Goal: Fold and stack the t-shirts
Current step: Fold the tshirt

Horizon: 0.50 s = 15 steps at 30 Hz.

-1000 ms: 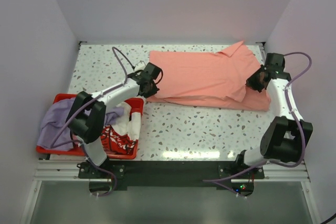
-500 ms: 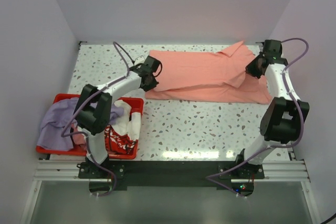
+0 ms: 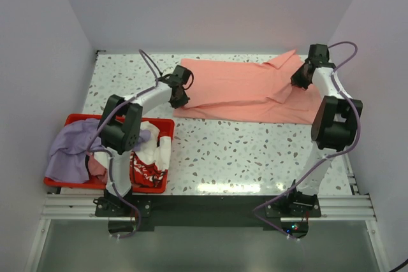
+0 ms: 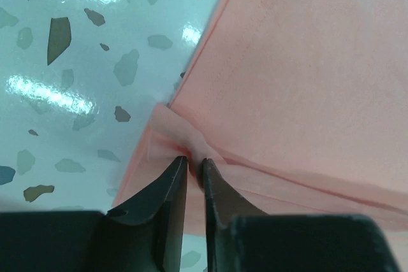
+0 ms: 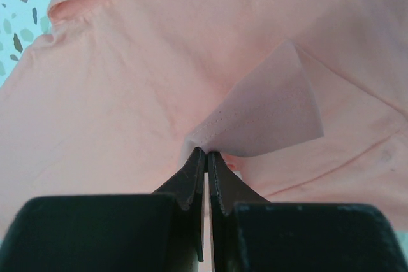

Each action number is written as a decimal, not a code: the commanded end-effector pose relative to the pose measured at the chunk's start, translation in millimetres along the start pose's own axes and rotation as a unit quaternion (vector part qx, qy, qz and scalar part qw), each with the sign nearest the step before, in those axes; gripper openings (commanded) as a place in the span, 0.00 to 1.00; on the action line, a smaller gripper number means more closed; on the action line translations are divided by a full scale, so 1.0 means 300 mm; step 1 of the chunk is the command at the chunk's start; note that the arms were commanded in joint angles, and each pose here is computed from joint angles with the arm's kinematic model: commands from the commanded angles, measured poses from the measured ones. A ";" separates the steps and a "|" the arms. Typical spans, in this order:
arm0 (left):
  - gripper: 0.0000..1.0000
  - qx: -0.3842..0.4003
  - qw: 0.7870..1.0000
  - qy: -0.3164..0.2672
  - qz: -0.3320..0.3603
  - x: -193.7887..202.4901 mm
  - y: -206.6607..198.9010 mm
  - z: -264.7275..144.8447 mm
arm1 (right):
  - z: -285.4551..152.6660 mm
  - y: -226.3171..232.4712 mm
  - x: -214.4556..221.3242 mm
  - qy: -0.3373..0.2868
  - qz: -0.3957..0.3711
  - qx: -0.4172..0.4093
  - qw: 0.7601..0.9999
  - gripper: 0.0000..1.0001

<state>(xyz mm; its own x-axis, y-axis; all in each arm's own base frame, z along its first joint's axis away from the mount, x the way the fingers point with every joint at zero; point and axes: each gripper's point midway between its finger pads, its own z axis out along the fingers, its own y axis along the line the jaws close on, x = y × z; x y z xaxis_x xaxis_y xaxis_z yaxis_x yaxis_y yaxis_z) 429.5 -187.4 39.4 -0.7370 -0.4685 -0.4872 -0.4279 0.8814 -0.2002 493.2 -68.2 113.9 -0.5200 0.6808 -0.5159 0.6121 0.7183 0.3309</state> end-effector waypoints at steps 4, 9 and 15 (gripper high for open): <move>0.53 0.024 0.999 -0.032 0.005 -0.125 -0.047 -0.007 | 0.092 0.121 -0.130 -0.044 -0.009 -0.048 0.998 0.09; 0.89 0.042 0.997 -0.065 0.000 -0.204 -0.078 -0.086 | 0.106 0.176 -0.168 -0.037 -0.030 -0.071 0.996 0.44; 1.00 0.087 0.994 -0.057 0.018 -0.206 -0.118 -0.164 | -0.036 0.167 -0.163 -0.038 -0.097 -0.082 0.991 0.99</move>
<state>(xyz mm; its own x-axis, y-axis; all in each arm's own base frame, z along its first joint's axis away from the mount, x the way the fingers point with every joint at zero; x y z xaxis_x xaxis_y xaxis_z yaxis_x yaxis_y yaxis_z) 455.2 -183.2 68.6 -0.7190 -0.4382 -0.5395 -0.3739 0.8982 -0.2313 554.9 -70.0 109.3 -0.5642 0.5983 -0.5690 0.4945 0.7967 0.3474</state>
